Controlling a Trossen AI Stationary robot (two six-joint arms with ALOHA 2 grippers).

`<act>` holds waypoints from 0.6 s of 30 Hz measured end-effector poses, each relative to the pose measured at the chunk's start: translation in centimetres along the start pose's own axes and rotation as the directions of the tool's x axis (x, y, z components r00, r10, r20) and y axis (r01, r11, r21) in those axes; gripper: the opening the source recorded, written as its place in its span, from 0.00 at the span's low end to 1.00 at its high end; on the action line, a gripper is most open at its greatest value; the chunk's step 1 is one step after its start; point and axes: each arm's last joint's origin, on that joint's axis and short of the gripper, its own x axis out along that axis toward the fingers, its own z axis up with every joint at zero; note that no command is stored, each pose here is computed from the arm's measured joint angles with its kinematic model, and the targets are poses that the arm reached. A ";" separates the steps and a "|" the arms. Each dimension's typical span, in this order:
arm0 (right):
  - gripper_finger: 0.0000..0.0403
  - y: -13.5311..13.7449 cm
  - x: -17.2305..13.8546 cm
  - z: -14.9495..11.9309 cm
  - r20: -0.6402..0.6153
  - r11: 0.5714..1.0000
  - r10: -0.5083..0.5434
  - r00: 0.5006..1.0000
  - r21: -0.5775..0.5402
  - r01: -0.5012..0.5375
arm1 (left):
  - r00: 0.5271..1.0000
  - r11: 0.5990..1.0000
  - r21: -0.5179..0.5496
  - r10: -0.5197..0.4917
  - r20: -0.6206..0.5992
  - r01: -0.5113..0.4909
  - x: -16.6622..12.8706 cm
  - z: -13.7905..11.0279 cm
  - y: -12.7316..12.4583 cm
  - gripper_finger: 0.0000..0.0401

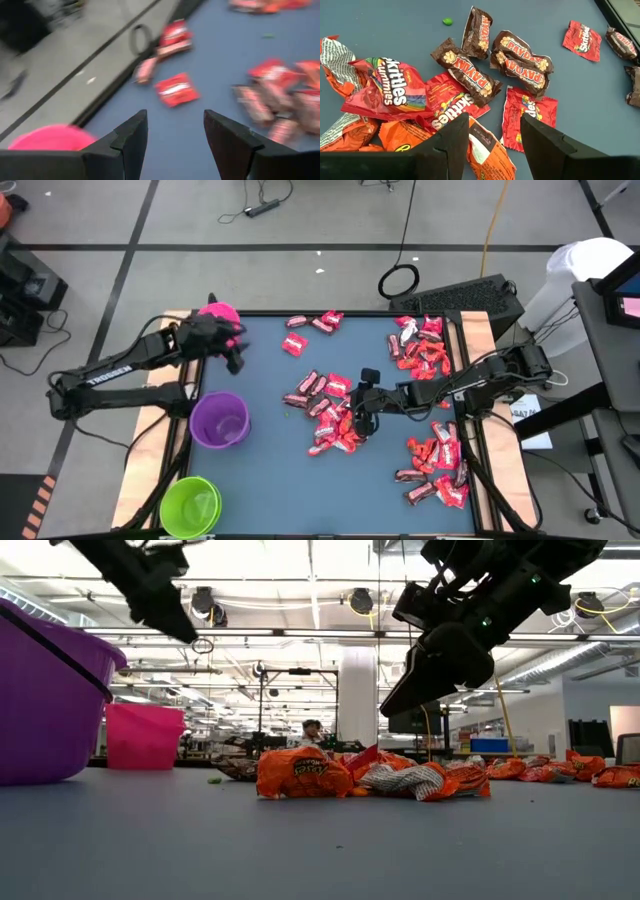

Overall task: Organize candy in baskets
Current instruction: Put the orange chocolate into the pink bucket

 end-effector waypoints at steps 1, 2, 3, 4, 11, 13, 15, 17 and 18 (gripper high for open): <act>0.41 0.0 0.0 0.0 0.000 1.000 0.000 1.000 0.000 0.000 | 0.999 0.999 0.016 -0.037 0.007 0.037 -0.1 0.0 -0.5 0.50; 0.41 0.0 0.0 0.0 0.000 1.000 0.000 1.000 0.000 0.000 | 0.998 0.997 0.031 -0.068 0.014 0.068 -0.2 0.1 -0.9 0.50; 0.42 0.0 0.0 0.0 0.000 1.000 0.000 1.000 0.000 0.000 | 0.996 0.995 0.046 -0.092 0.022 0.091 -0.2 0.2 -1.4 0.50; 0.42 0.0 0.0 0.0 0.000 1.000 0.000 1.000 0.000 0.000 | 0.993 0.992 0.059 -0.114 0.033 0.112 -0.2 0.3 -1.8 0.50; 0.54 0.0 0.0 0.0 0.000 1.000 0.000 1.000 0.000 0.000 | 0.960 0.966 0.124 -0.243 0.142 0.226 0.4 1.7 -4.7 0.50; 0.57 0.0 0.0 0.0 0.001 1.000 0.000 1.000 0.000 0.000 | 0.950 0.959 0.137 -0.269 0.161 0.248 0.6 1.9 -5.4 0.50; 0.58 0.0 0.0 0.0 0.000 1.000 0.000 1.000 -0.017 0.000 | 0.940 0.952 0.141 -0.293 0.172 0.271 0.8 2.1 -6.1 0.50; 0.59 0.0 0.0 0.0 0.000 0.999 0.000 1.000 -0.034 0.000 | 0.929 0.944 0.141 -0.320 0.184 0.298 1.2 2.4 -7.0 0.50; 0.59 0.0 0.0 0.0 0.000 0.999 0.000 1.000 -0.035 0.000 | 0.924 0.940 0.148 -0.333 0.187 0.309 1.6 2.4 -7.5 0.50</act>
